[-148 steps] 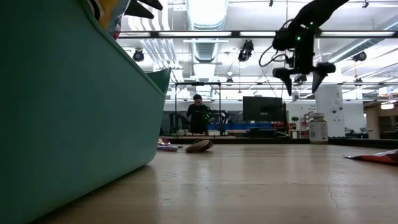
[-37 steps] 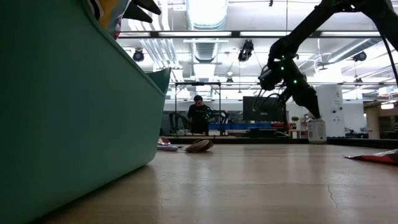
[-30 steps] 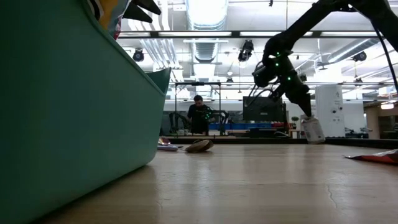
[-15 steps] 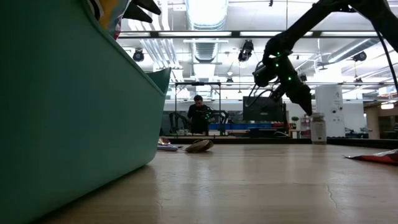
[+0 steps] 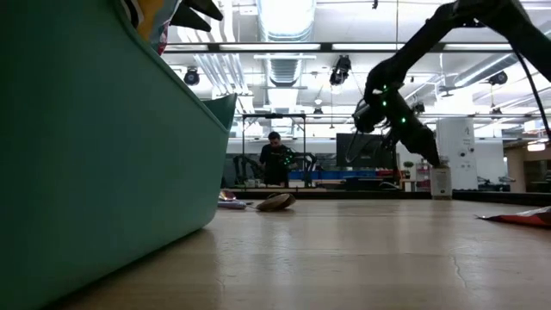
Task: Pick & Place Food Item
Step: Put the white seasoning bottle into the pink bin
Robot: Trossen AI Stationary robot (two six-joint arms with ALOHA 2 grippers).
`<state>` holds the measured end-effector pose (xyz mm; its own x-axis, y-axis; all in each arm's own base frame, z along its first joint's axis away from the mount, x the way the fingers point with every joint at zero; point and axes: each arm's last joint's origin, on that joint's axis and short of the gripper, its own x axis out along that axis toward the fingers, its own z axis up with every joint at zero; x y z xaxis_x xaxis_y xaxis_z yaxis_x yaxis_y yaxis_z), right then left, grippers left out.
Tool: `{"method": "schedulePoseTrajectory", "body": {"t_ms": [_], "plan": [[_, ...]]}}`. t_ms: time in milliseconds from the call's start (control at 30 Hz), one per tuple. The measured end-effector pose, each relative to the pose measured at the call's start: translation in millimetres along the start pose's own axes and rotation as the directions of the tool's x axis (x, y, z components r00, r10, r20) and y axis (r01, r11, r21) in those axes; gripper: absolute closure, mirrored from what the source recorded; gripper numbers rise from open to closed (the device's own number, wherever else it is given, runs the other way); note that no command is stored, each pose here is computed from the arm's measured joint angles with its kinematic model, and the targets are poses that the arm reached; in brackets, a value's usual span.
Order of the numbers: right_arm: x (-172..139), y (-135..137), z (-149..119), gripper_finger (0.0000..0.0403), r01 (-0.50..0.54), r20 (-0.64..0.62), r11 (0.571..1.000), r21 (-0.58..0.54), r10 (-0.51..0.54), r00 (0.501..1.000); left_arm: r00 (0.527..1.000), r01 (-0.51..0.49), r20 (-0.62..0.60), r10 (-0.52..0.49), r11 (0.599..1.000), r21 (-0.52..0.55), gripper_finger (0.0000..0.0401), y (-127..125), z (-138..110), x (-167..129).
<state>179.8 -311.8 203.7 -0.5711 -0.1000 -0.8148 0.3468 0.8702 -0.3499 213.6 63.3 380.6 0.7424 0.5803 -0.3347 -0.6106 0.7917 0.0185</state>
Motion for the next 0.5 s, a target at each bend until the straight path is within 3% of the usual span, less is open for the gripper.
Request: {"method": "schedulePoseTrajectory", "body": {"t_ms": [500], "plan": [[23,-2,6,0.0027,-0.071,-0.09,0.997,-0.002,0.071,0.993,1.0,0.0,0.0,0.0,1.0,0.0,0.0165,0,0,0]]}}
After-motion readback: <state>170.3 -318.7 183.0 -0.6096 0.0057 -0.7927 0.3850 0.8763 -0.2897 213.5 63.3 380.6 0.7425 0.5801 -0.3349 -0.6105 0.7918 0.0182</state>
